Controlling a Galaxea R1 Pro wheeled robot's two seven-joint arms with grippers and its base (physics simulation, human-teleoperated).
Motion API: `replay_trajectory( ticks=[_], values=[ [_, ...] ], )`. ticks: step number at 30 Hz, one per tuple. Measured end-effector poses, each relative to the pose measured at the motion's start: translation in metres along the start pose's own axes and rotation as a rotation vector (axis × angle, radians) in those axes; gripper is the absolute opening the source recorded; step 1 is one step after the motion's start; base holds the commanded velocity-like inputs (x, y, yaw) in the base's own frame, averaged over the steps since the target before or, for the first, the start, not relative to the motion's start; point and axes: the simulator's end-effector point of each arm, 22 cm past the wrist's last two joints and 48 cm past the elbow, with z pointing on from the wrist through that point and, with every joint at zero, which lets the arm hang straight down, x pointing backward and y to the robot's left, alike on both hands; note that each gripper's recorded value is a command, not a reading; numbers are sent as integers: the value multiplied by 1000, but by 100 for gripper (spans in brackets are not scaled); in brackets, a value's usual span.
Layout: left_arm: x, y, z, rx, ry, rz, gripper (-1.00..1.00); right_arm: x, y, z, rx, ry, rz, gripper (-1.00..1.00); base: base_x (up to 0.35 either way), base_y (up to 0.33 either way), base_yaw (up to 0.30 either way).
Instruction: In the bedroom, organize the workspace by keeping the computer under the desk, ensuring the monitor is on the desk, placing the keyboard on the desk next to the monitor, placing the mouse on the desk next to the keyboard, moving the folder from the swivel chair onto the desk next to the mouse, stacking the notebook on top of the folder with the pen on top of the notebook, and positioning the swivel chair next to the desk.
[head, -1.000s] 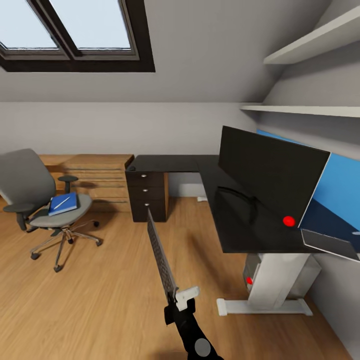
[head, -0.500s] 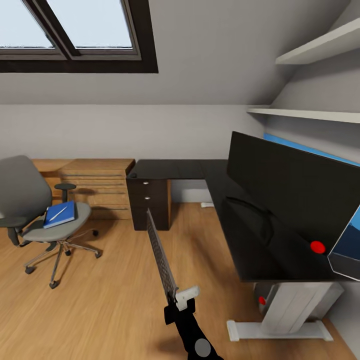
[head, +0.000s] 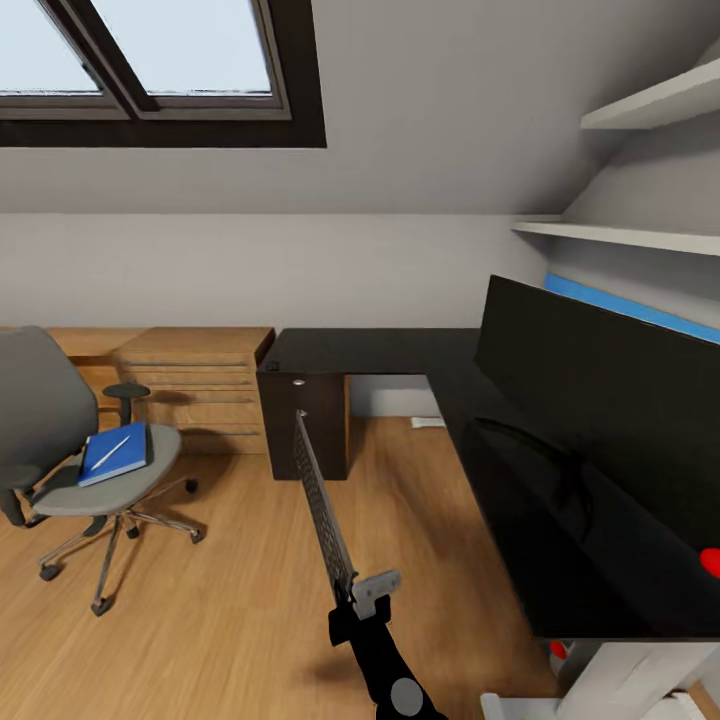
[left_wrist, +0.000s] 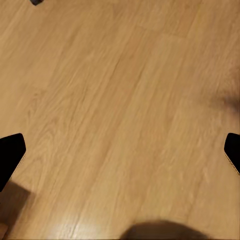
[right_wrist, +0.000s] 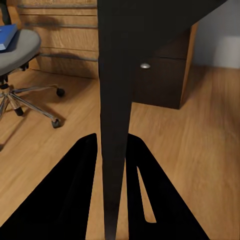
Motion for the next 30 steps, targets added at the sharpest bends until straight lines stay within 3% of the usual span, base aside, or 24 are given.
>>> replay_trajectory(
  ticks=[4, 7, 14, 30],
  values=[
    [-4, 1, -5, 0, 2, 1, 100, -7, 0, -2, 0, -3, 0, -100, 248, 119, 0],
    [-2, -13, -10, 25, -3, 11, 100, -16, 11, 1, -18, -16, 12, -100, 0, 0, 0],
    [-3, -37, -27, 52, 12, -14, 100, -26, 10, -2, -3, -10, 14, -100, 0, 0, 0],
    [-17, -39, -48, 57, 16, -19, 100, -54, 12, -10, 1, -35, 20, -100, 0, 0, 0]
  ],
)
